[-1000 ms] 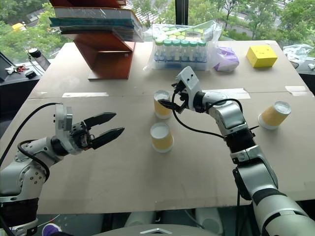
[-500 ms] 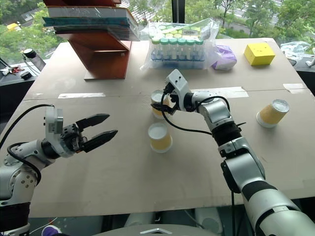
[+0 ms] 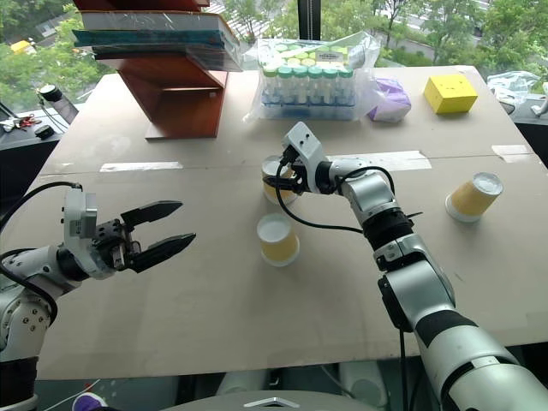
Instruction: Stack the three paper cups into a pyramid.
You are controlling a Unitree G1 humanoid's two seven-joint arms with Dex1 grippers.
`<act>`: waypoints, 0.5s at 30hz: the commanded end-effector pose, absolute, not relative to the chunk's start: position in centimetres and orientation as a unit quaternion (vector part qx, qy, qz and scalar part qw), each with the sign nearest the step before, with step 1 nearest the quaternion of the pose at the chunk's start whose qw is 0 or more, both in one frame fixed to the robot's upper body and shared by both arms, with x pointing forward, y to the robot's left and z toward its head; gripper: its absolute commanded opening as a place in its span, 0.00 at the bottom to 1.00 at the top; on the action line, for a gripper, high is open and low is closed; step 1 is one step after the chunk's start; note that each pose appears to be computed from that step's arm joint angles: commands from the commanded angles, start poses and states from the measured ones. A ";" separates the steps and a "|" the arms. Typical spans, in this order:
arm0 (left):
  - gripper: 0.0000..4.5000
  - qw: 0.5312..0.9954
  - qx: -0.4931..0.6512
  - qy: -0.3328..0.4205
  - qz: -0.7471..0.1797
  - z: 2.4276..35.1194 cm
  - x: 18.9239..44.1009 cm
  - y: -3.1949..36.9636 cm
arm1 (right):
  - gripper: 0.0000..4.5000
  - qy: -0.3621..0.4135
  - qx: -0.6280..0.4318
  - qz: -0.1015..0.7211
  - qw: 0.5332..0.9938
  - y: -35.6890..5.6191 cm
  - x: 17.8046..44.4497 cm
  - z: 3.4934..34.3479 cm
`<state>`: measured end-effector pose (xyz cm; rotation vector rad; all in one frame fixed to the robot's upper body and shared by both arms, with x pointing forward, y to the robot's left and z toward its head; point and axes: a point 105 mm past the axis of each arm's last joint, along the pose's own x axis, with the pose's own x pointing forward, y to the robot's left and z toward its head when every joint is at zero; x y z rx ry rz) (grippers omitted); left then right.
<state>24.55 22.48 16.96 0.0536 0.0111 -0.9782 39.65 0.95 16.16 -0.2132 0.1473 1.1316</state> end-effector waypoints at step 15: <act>1.00 0.850 0.050 -0.078 -0.519 19.8 26.7 17.6 | 0.50 0.012 -0.168 0.505 0.846 -9.7 30.8 23.7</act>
